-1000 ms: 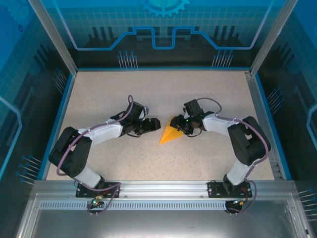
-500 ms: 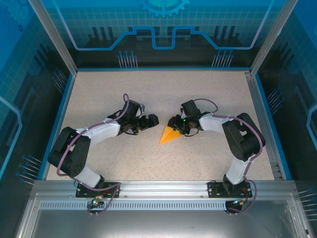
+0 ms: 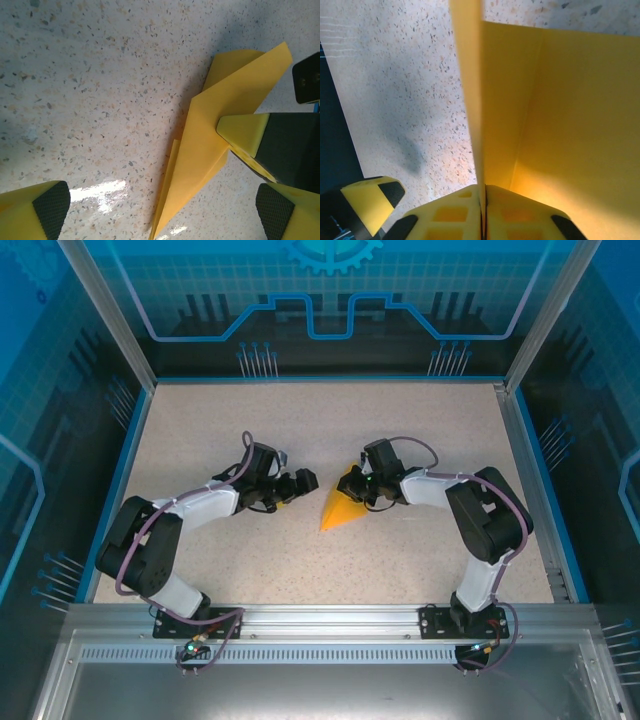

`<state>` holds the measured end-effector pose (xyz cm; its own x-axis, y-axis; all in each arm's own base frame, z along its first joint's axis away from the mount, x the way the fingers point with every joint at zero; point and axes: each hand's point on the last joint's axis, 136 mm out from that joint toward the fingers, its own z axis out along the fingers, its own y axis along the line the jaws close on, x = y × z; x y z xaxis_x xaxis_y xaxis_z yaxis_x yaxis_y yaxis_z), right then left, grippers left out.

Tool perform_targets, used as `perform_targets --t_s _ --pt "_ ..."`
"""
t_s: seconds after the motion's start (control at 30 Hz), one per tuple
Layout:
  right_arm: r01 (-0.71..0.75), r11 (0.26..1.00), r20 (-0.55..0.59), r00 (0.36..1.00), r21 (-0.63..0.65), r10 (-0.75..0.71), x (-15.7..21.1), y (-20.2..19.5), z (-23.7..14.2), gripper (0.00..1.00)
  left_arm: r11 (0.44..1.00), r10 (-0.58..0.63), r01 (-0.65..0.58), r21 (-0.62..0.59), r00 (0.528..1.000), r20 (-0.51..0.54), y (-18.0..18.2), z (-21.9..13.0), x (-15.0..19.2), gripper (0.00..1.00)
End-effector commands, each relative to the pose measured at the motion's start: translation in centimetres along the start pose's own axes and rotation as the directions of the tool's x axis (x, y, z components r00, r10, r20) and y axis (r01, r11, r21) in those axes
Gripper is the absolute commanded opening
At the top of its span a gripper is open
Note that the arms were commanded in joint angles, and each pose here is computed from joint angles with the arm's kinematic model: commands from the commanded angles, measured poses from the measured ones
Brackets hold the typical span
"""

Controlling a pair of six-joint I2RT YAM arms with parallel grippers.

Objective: Fold a paper plane with a square sheet of paper (pick it up from the middle)
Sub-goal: Pick up the paper from the center of the table, then turn over the paper at the center of the table.

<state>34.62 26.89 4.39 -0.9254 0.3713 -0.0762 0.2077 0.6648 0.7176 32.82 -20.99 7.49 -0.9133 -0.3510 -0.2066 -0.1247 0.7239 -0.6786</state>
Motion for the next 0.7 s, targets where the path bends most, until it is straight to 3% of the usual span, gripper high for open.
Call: perform_targets --t_s 0.0,0.37,0.67 --pt "0.033 0.997 -0.006 0.999 -0.065 -0.033 0.1 1.7 -0.3 0.07 0.996 -0.043 0.044 0.075 0.999 -0.022 -1.1 -0.6 -0.1 0.98" --pt "0.140 0.934 0.004 0.989 -0.327 -0.146 -1.2 8.2 -5.4 0.06 0.960 -0.094 0.124 0.250 0.987 -0.128 -4.4 -1.7 0.3 0.99" --pt "0.147 0.880 -0.020 0.984 -0.452 -0.175 -0.7 11.9 -8.0 0.08 0.865 -0.107 0.183 0.468 0.977 -0.185 -8.5 -2.9 0.0 0.98"
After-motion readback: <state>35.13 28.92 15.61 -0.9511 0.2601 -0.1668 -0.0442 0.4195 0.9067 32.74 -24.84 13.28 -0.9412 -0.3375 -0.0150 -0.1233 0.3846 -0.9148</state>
